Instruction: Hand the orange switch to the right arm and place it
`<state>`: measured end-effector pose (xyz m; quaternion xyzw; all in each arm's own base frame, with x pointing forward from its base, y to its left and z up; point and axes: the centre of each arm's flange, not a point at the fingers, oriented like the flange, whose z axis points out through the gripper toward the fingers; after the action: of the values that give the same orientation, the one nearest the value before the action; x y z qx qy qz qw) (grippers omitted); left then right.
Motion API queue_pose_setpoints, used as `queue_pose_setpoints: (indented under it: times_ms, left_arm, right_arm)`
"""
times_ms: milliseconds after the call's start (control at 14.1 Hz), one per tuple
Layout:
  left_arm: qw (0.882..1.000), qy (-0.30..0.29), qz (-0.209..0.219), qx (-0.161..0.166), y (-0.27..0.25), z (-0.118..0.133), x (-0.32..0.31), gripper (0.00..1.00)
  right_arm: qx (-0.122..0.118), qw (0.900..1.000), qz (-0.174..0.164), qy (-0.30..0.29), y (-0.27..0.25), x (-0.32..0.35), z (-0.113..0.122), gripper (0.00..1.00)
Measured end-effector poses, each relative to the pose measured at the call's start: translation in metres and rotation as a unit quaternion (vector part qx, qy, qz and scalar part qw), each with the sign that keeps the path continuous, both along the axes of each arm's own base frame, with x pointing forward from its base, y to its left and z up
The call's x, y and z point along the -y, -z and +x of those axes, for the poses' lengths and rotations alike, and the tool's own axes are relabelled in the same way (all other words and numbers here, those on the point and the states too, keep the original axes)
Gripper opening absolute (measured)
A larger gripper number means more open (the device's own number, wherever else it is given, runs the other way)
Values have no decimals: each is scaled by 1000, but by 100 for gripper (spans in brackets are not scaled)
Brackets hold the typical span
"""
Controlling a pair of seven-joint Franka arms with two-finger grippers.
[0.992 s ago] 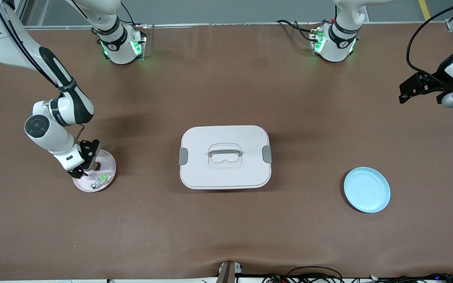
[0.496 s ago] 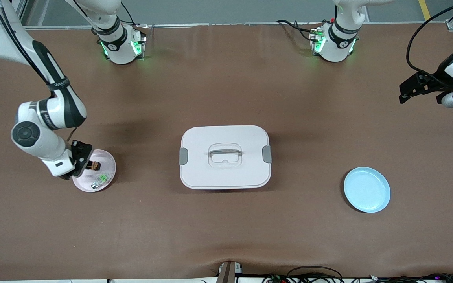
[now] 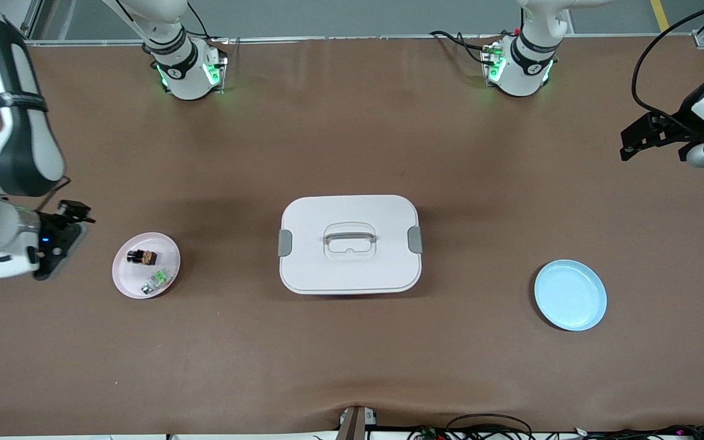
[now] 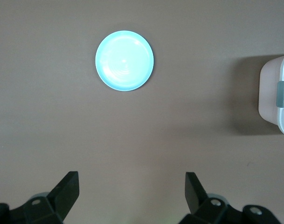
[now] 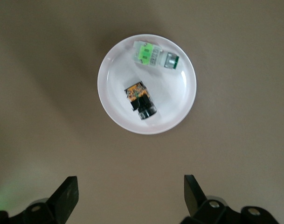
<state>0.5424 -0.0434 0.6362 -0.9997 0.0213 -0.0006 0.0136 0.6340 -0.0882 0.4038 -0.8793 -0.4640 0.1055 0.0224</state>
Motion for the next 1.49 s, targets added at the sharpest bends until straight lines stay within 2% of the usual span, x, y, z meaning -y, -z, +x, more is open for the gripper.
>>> queue_pose_setpoints:
  times_ms: [284,496,709,992,1134,1347,1418,1489]
  left_arm:
    - [1000,0,0,0,0,0,0,100]
    - [1000,0,0,0,0,0,0,100]
    - [1000,0,0,-1,0,0,0,100]
    - [1000,-3,0,-1,0,0,-4,100]
    - [1000,-5,0,-2,0,0,-6,100]
    - [1000,-6,0,-2,0,0,-8,100]
    - [1000,-7,0,-2,-1,-1,-9,100]
    - [1000,-9,0,-2,-2,-1,-11,100]
  right_arm:
    - [6,996,-9,89,-44,16,4,100]
    - [12,982,-10,187,-57,12,5,100]
    - [13,976,-12,217,-64,10,3,100]
    - [35,958,-19,283,-86,5,8,100]
    - [42,937,-28,346,-94,0,10,100]
    - [57,890,-43,450,-108,-13,14,100]
    - [61,882,-44,465,-112,-17,15,100]
    - [67,878,-44,472,-117,-21,16,100]
